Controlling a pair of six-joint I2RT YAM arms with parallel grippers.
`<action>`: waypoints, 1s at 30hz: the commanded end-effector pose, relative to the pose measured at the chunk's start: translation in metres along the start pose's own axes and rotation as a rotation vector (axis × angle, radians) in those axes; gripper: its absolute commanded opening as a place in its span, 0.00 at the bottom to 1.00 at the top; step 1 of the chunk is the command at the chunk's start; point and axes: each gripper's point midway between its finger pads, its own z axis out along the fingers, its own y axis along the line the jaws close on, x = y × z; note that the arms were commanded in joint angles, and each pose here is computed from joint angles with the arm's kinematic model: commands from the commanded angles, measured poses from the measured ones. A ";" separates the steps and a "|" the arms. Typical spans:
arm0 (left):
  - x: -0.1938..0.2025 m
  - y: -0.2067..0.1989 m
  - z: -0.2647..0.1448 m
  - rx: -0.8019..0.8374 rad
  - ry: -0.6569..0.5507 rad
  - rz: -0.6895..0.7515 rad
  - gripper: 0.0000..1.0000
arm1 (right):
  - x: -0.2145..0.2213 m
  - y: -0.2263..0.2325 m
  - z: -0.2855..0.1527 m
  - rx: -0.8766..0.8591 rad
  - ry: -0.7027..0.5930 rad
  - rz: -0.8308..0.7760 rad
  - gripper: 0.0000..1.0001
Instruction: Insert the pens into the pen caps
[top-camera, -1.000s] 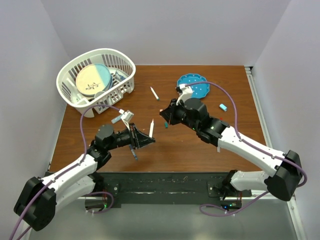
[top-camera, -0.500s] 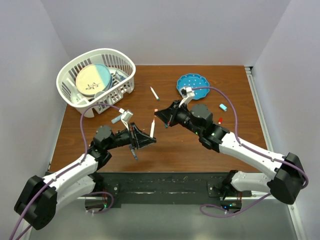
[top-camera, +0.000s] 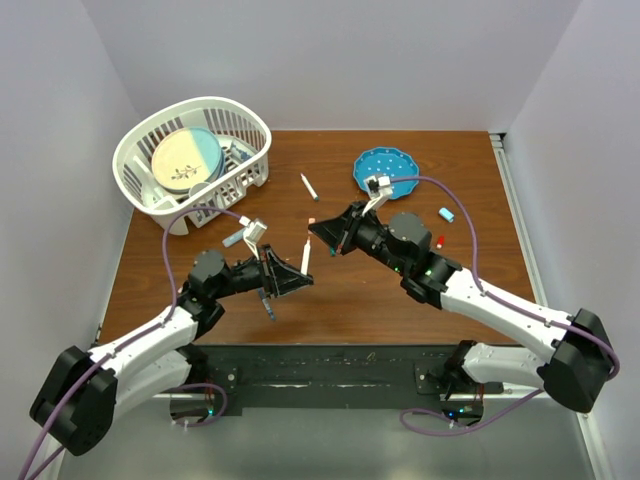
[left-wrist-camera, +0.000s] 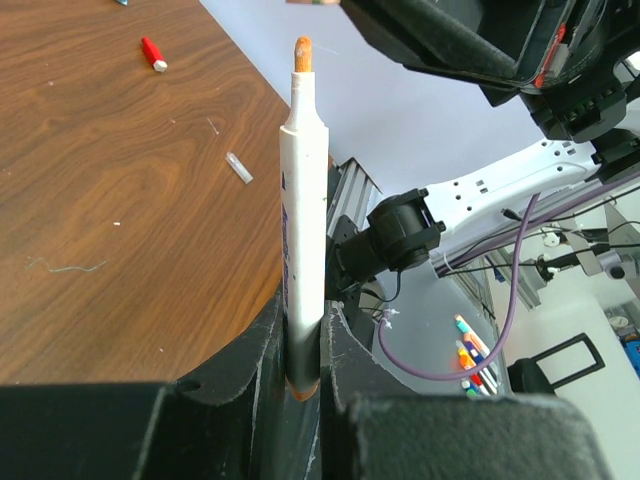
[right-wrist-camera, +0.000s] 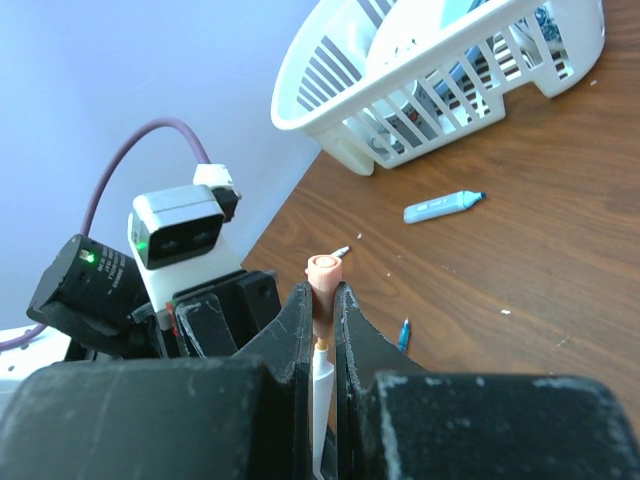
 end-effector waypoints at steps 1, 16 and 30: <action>-0.013 -0.013 0.002 0.050 -0.032 0.045 0.00 | -0.010 0.011 -0.004 -0.046 -0.047 0.014 0.00; -0.017 -0.013 0.006 0.057 -0.040 0.042 0.00 | 0.005 0.008 -0.002 -0.049 -0.027 0.061 0.00; -0.011 -0.008 0.004 0.048 -0.036 0.031 0.00 | -0.017 0.009 -0.004 -0.005 -0.085 0.032 0.00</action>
